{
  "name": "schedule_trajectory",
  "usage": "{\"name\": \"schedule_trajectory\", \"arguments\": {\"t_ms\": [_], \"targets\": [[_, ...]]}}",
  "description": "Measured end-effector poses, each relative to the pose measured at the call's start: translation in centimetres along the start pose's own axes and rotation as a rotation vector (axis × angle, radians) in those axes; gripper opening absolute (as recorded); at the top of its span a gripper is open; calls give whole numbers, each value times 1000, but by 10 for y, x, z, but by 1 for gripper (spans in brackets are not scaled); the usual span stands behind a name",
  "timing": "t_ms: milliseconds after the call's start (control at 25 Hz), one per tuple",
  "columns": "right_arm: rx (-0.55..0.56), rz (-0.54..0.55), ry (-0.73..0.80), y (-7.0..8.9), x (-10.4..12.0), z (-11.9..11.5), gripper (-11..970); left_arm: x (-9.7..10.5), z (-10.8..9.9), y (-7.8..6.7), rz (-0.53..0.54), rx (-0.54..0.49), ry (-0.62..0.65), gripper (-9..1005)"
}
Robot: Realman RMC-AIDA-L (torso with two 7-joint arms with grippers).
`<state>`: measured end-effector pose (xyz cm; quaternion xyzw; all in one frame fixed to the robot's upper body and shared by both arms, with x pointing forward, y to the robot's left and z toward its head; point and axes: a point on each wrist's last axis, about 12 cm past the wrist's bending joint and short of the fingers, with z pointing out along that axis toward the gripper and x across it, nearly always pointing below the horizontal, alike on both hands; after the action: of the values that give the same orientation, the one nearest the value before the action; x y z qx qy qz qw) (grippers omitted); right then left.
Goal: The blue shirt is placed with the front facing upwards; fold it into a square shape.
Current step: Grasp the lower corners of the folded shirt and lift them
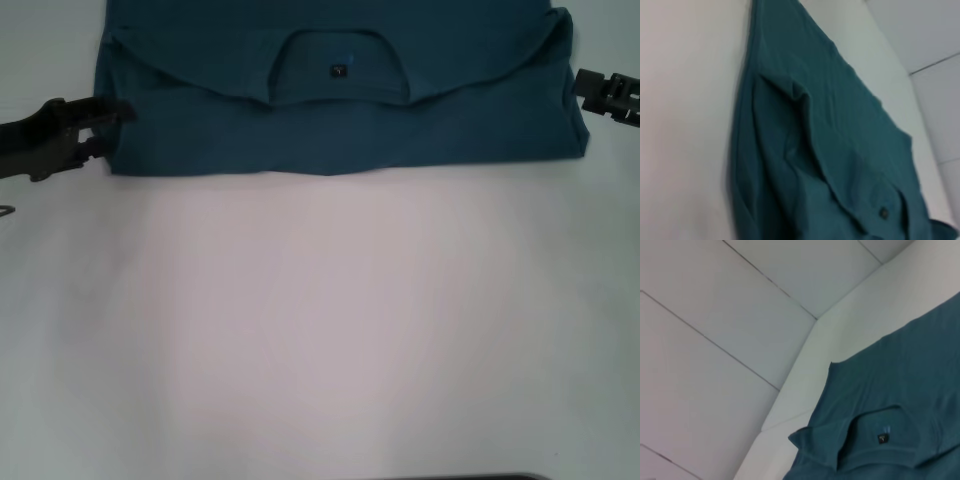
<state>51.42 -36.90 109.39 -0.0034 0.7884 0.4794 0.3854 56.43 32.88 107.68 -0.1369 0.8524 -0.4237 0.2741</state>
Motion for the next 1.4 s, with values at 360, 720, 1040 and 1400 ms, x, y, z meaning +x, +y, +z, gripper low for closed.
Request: {"name": "schedule_trajectory", "arguments": {"t_ms": [360, 720, 1040, 1400], "targets": [[7, -8, 0, -1, 2, -2, 841, -10, 13, -2, 146, -97, -16, 717], [6, -8, 0, -1, 2, -3, 841, -5, 33, -5, 191, -144, 17, 716], [7, -4, -1, -2, 4, -4, 840, -3, 38, -5, 214, -168, 33, 706], [6, -1, -3, -2, 4, -5, 840, 0, 50, -17, 214, -153, 73, 675]]}}
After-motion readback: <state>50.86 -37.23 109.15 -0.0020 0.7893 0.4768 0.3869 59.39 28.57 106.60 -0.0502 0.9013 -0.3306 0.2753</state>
